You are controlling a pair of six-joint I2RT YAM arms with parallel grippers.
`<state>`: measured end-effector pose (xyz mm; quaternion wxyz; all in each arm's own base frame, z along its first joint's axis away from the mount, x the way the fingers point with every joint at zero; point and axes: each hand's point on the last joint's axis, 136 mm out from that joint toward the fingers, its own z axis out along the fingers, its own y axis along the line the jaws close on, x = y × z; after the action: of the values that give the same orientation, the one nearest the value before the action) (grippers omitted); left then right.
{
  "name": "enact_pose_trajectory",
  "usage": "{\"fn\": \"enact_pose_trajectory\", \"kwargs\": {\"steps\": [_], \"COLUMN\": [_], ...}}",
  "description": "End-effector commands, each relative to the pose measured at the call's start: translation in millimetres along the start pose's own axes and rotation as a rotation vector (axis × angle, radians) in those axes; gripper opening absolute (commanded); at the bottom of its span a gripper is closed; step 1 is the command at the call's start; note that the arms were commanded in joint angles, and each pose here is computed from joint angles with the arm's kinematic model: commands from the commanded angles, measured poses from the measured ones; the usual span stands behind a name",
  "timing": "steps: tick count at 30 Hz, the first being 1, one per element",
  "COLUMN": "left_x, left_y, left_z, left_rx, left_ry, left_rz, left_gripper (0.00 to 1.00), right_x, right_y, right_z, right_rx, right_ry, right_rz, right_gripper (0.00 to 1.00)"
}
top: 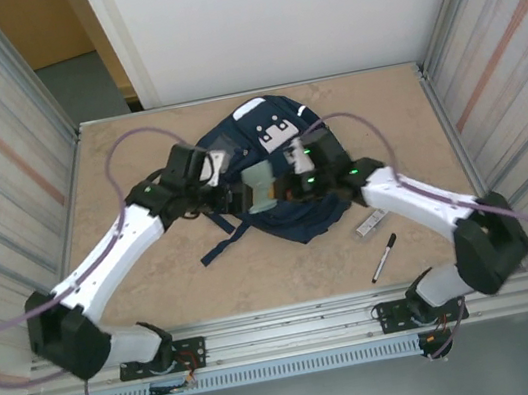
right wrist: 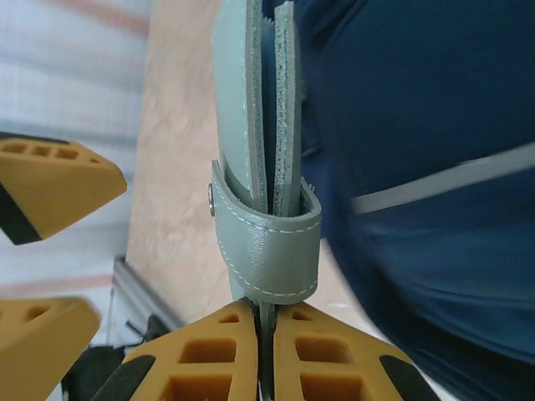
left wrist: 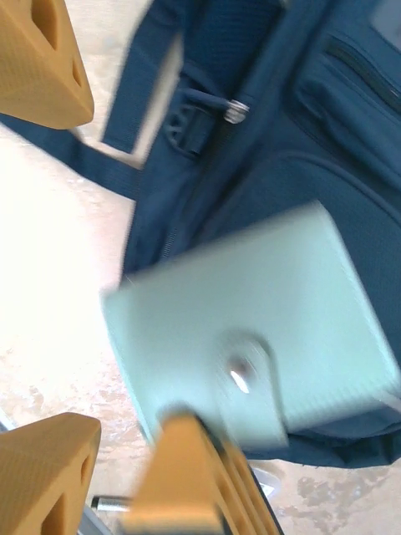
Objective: Pack books, pencil case, and school supplies into a backpack
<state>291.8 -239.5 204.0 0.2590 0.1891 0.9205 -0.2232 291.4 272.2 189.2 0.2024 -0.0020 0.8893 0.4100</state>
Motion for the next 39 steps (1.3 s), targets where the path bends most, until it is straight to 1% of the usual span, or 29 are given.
{"fn": "enact_pose_trajectory", "kwargs": {"steps": [1,3,5,8,11,13,14,15,16,17,18,20,22,26,27,29,31,33,35,36,37,39], "left_x": [-18.0,-20.1,-19.8,-16.1,-7.1,-2.5,-2.6,-2.5,-5.7,-2.0,-5.1,-6.4,-13.1,-32.8,-42.0,-55.2,-69.9,-80.8,-90.9,-96.6,-101.4,-109.7], "left_y": [-20.6,-31.3,-34.7,-40.1,-43.2,-37.3,-32.9,-28.1,-24.9,-15.6,-13.1,-16.3,-18.6,-32.4,-38.7,-43.4,-45.3,-44.3,-38.8,-38.1,-40.2,-49.5], "left_z": [6.3,23.8,45.7,76.2,105.6,122.7,129.3,137.3,140.0,150.8,153.2,155.3,150.6,121.3,105.8,83.3,58.1,36.4,15.0,5.2,-2.5,-12.5], "left_rx": [0.004,0.002,-0.056,-0.123,-0.175,-0.269,-0.318,-0.364,-0.396,-0.441,-0.464,-0.459,-0.463,-0.445,-0.428,-0.429,-0.436,-0.432,-0.441,-0.429,-0.399,-0.331], "left_ry": [-0.013,0.006,0.047,0.132,0.237,0.290,0.307,0.323,0.327,0.350,0.355,0.361,0.333,0.251,0.213,0.163,0.113,0.077,0.045,0.025,0.004,-0.041], "left_rz": [0.192,0.274,0.363,0.473,0.550,0.589,0.593,0.592,0.587,0.575,0.562,0.552,0.536,0.531,0.526,0.530,0.520,0.477,0.384,0.339,0.300,0.255], "left_gripper": [0.88,0.87,0.87,0.90,0.96,0.96,0.95,0.91,0.80,0.65,0.55,0.40,0.23,0.03,0.00,0.00,0.00,0.00,0.00,0.00,0.00,0.00], "right_x": [-15.1,-24.2,-30.4,-33.9,-34.3,-35.2,-35.7,-37.3,-39.9,-41.8,-43.6,-44.8,-42.9,-33.5,-28.5,-17.0,-6.5,-1.0,-0.9,-3.8,-4.6,-9.6], "right_y": [-49.7,-73.0,-94.5,-109.5,-113.1,-112.1,-111.2,-108.8,-104.7,-102.1,-96.7,-89.9,-91.9,-92.4,-90.9,-86.6,-83.4,-73.6,-65.9,-68.4,-74.0,-76.2], "right_z": [-57.9,-88.8,-119.2,-153.0,-171.9,-176.2,-177.1,-177.1,-176.1,-174.4,-171.0,-164.7,-158.8,-149.9,-146.1,-138.7,-135.2,-131.3,-124.9,-120.8,-115.5,-102.0], "right_rx": [0.161,0.196,0.228,0.246,0.242,0.228,0.222,0.209,0.184,0.163,0.130,0.091,0.096,0.075,0.070,0.095,0.165,0.179,0.168,0.189,0.215,0.190], "right_ry": [-0.124,-0.208,-0.311,-0.433,-0.480,-0.491,-0.496,-0.498,-0.499,-0.496,-0.480,-0.438,-0.394,-0.345,-0.324,-0.264,-0.207,-0.171,-0.173,-0.199,-0.223,-0.238], "right_rz": [0.017,0.091,0.170,0.223,0.241,0.249,0.255,0.259,0.260,0.261,0.256,0.248,0.258,0.282,0.293,0.295,0.289,0.254,0.222,0.201,0.194,0.234], "right_gripper": [0.00,0.00,0.00,0.00,0.00,0.00,0.00,0.00,0.00,0.00,0.00,0.00,0.00,0.00,0.00,0.00,0.00,0.00,0.00,0.00,0.00,0.00]}}
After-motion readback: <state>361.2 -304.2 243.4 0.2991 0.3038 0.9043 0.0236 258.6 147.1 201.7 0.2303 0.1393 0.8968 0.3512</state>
